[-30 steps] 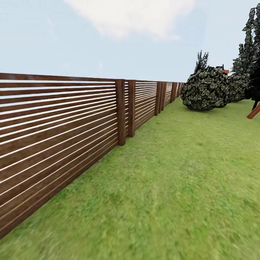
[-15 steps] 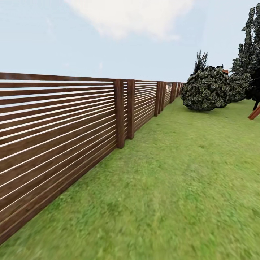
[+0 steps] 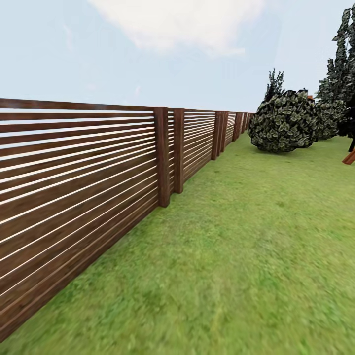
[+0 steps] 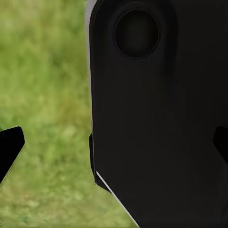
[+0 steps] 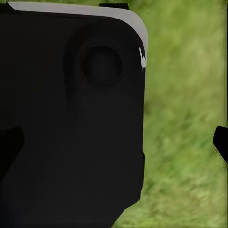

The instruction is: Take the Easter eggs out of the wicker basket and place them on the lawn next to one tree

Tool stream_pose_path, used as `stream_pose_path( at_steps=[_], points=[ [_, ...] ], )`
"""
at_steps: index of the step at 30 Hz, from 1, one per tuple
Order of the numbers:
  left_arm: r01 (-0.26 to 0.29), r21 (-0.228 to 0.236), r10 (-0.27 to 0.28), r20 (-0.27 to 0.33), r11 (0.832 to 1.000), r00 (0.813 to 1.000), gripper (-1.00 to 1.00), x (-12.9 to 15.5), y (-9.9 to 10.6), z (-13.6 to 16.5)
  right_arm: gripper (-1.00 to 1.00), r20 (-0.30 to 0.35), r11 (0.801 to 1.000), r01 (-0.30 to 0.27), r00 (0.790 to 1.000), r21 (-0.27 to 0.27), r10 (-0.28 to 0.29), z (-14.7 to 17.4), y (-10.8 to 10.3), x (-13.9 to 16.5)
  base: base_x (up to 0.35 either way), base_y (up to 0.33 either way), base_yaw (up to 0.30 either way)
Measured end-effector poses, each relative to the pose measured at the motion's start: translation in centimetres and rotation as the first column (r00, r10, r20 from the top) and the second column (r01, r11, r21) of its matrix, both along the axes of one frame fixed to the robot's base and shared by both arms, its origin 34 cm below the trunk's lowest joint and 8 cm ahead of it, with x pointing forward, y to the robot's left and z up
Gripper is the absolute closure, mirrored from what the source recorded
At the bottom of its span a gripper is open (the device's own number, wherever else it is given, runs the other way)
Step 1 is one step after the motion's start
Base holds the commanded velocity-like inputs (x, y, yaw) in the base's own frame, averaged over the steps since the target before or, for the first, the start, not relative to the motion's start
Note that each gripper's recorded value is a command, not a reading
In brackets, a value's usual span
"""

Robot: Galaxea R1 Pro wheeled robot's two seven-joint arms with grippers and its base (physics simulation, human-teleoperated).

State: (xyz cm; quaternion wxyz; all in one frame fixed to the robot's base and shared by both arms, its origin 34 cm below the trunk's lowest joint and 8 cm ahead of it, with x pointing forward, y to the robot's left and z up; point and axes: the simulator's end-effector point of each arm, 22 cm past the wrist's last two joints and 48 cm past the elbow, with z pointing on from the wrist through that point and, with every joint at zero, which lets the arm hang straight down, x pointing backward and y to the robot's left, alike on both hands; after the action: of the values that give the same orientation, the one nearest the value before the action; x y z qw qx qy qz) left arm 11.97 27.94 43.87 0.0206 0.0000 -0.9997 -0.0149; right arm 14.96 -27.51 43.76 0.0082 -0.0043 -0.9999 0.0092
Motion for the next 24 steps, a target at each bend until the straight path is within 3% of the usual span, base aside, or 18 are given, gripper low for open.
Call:
stream_pose_path(
  at_steps=[7,20,24],
  points=[
    [0.0,0.0,0.0,0.0,1.0,1.0,-1.0,0.0,0.0,0.0,-1.0,0.0,1.0,0.0,1.0,0.0,0.0,0.0,0.0,0.01,0.346,0.0,-0.18],
    [0.0,0.0,0.0,0.0,1.0,1.0,-1.0,0.0,0.0,0.0,-1.0,-0.001,1.0,0.001,1.0,-0.001,-0.001,0.0,0.0,-0.01,0.346,0.0,-0.02],
    [0.0,0.0,0.0,0.0,1.0,1.0,-1.0,0.0,0.0,0.0,-1.0,-0.001,1.0,0.001,1.0,0.0,-0.001,0.0,0.01,-0.02,0.346,0.0,-0.188]
  ],
)
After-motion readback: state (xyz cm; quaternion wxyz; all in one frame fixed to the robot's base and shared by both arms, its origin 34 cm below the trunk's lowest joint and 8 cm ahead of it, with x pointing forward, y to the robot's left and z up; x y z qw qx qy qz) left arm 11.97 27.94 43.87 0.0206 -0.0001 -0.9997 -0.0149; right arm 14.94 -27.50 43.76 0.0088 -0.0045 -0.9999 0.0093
